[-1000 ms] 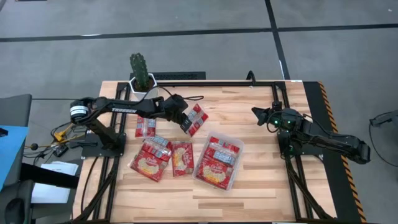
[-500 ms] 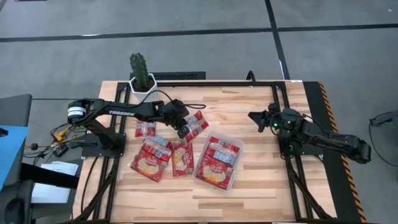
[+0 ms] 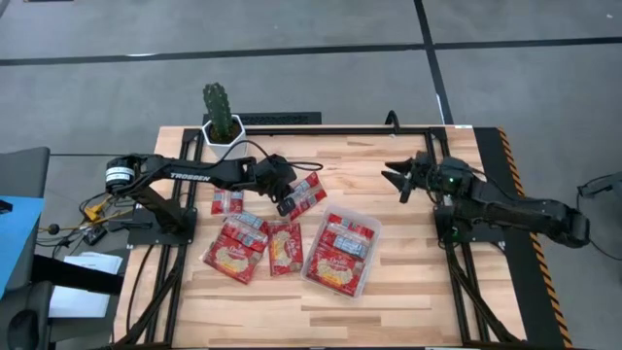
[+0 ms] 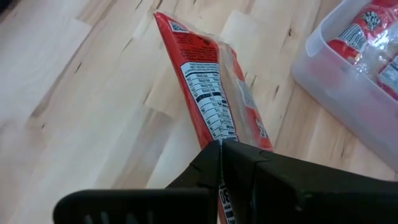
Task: Sort popcorn bags into baskets
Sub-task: Put the red popcorn bag into the transparent bin
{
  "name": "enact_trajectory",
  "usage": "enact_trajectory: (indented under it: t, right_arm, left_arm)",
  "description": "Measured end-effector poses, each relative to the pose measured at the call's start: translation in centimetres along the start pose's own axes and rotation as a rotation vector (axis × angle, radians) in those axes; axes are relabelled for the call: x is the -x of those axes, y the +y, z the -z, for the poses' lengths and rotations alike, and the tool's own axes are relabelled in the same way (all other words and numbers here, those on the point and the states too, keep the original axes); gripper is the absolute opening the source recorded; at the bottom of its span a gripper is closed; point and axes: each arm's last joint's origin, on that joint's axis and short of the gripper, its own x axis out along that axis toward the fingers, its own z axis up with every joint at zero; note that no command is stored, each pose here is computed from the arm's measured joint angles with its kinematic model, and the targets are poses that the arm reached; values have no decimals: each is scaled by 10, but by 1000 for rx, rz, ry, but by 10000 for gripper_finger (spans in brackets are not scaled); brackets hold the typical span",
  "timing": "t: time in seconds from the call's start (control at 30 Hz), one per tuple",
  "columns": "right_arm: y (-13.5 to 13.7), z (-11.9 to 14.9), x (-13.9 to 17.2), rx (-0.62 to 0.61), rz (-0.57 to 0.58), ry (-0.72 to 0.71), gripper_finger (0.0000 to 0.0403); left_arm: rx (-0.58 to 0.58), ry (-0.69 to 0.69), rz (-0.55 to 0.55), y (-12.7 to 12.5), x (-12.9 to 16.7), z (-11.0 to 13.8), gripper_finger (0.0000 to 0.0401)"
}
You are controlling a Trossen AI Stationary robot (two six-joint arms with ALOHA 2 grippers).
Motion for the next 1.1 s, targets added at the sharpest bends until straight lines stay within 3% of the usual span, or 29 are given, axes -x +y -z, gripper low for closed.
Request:
enact_trajectory:
  t: [0.17, 0.47, 0.67, 0.87, 1.1]
  right_arm:
    - [7, -20, -27, 91, 2, 74, 256]
    - [12, -40, -94, 244, -145, 224, 260]
    - [-9, -39, -139, 201, -289, 293, 260]
    - [-32, -25, -176, 141, -351, 375, 260]
    - [-27, -5, -210, 126, -395, 450, 260]
  left_arm:
    - [-49, -1, -6, 0, 0, 0, 0]
    - [-150, -3, -19, 1, 0, 0, 0]
    - [-206, -6, -53, 1, 0, -1, 0]
    - [-232, -7, -70, 2, 0, -1, 0]
    - [-233, -9, -70, 2, 0, -1, 0]
